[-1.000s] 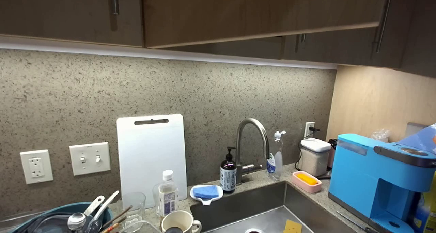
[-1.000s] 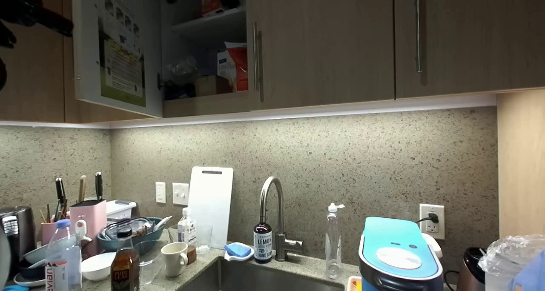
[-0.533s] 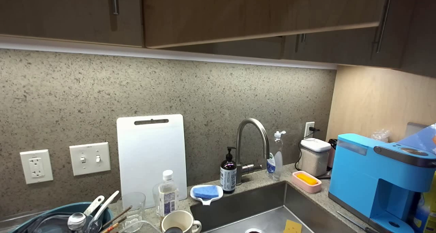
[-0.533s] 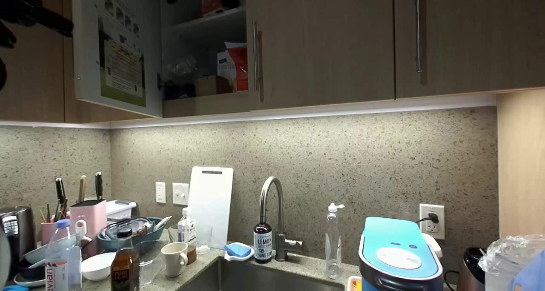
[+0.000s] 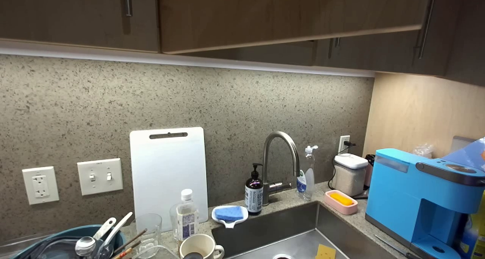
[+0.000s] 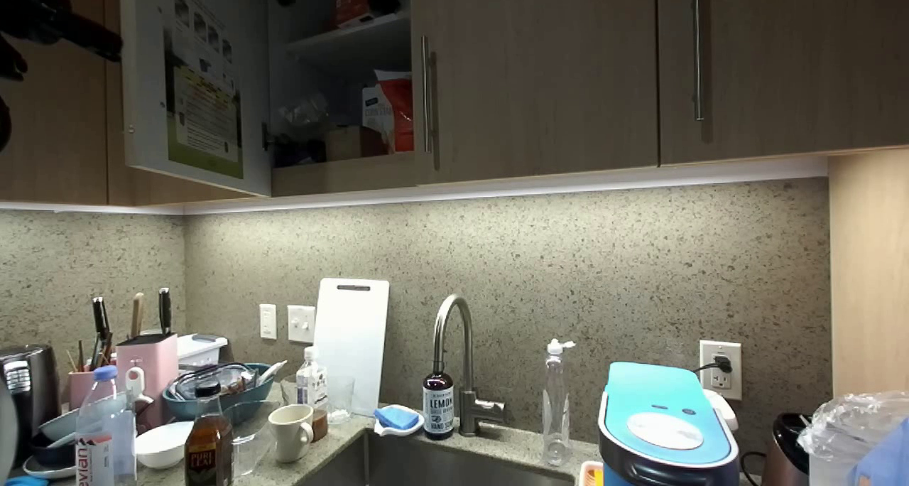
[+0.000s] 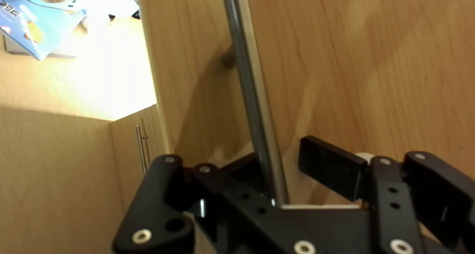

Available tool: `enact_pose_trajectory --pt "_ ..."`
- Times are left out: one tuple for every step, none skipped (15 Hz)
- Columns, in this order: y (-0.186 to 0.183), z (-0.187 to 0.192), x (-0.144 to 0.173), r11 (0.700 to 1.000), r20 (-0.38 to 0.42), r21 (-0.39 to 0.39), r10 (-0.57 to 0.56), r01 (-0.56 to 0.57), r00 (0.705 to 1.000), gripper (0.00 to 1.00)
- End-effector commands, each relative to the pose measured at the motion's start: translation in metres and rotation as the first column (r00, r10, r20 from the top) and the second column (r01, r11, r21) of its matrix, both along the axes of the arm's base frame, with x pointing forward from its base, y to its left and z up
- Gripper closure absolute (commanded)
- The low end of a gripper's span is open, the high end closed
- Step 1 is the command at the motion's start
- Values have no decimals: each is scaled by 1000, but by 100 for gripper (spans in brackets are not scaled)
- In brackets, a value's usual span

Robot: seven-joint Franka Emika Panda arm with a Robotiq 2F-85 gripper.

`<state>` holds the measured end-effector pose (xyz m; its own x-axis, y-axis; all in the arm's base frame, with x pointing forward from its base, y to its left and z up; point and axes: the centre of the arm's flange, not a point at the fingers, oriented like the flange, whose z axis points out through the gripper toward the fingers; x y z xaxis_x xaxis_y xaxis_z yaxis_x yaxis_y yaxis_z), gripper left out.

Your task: Open the left cabinet door

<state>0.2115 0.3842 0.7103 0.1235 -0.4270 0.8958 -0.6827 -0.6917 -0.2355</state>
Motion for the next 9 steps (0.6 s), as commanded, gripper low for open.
enact_pose_trajectory --pt "0 0 0 1000 0 0 0 0 1000 74" --pt "0 0 0 1000 0 0 0 0 1000 74" --pt "0 0 0 1000 0 0 0 0 1000 74" --pt "0 0 0 1000 0 0 0 0 1000 74" --pt "0 0 0 1000 0 0 0 0 1000 74" --pt "0 0 0 1000 0 0 0 0 1000 74" --pt "0 0 0 1000 0 0 0 0 1000 74" --pt "2 0 -1 1000 6 -3 -2 2 1000 49" --pt "5 0 -2 1000 21 -11 -5 5 1000 49"
